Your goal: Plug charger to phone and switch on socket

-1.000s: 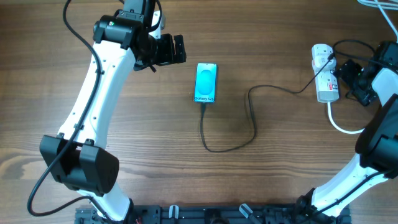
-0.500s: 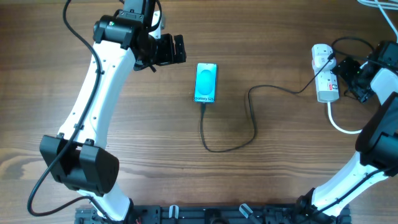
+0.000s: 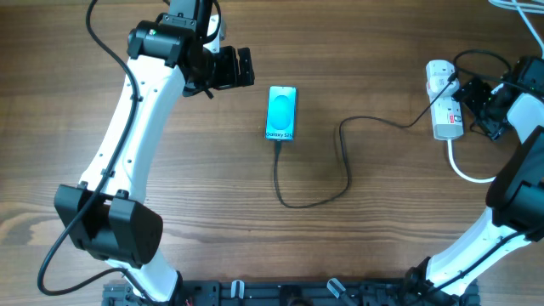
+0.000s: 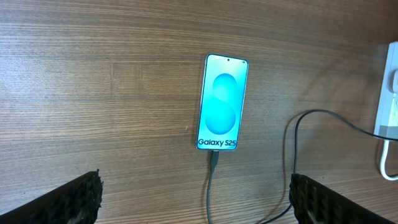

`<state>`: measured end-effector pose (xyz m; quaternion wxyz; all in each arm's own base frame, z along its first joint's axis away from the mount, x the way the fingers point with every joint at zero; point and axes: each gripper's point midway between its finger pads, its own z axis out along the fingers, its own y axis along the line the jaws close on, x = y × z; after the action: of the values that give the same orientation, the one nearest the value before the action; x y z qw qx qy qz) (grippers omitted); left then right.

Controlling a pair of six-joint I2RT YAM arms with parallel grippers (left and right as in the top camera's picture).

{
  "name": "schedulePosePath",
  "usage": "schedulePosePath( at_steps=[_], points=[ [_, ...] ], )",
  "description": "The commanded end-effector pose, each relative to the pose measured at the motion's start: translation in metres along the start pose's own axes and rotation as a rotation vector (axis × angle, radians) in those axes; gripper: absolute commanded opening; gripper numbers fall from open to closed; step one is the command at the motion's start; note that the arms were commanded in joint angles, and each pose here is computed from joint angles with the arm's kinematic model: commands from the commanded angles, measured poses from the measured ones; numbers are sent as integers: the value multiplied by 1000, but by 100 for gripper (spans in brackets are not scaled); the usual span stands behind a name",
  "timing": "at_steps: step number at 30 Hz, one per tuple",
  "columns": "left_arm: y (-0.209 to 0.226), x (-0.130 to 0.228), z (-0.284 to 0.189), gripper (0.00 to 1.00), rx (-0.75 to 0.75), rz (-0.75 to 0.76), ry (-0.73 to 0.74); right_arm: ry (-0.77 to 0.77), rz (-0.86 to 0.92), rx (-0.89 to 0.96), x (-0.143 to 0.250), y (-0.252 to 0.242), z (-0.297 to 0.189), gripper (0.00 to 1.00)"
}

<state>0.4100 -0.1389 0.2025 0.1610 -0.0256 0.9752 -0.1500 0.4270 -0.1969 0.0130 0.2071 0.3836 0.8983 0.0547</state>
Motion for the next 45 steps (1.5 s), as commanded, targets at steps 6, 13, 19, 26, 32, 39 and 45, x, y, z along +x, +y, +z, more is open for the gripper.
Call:
schedulePosePath(
  at_steps=[6, 13, 19, 26, 32, 39, 45],
  points=[
    [3, 1, 4, 100, -13, -7, 8, 67, -8, 11, 16, -3, 9, 100],
    [3, 1, 4, 100, -13, -7, 8, 75, -19, 9, 20, 1, 10, 100],
    [3, 2, 4, 100, -13, -7, 9, 87, -74, 13, 27, 12, 11, 100],
    [3, 1, 4, 100, -13, -7, 8, 103, -31, 21, 30, 11, -5, 100],
    [3, 1, 4, 100, -13, -7, 8, 6, -1, 66, 17, 14, -92, 99],
    [3, 1, 4, 100, -13, -7, 8, -92, -88, -2, 48, 36, -218, 100],
    [3, 1, 4, 100, -13, -7, 8, -186, -283, -151, 113, 70, -287, 100]
  ],
)
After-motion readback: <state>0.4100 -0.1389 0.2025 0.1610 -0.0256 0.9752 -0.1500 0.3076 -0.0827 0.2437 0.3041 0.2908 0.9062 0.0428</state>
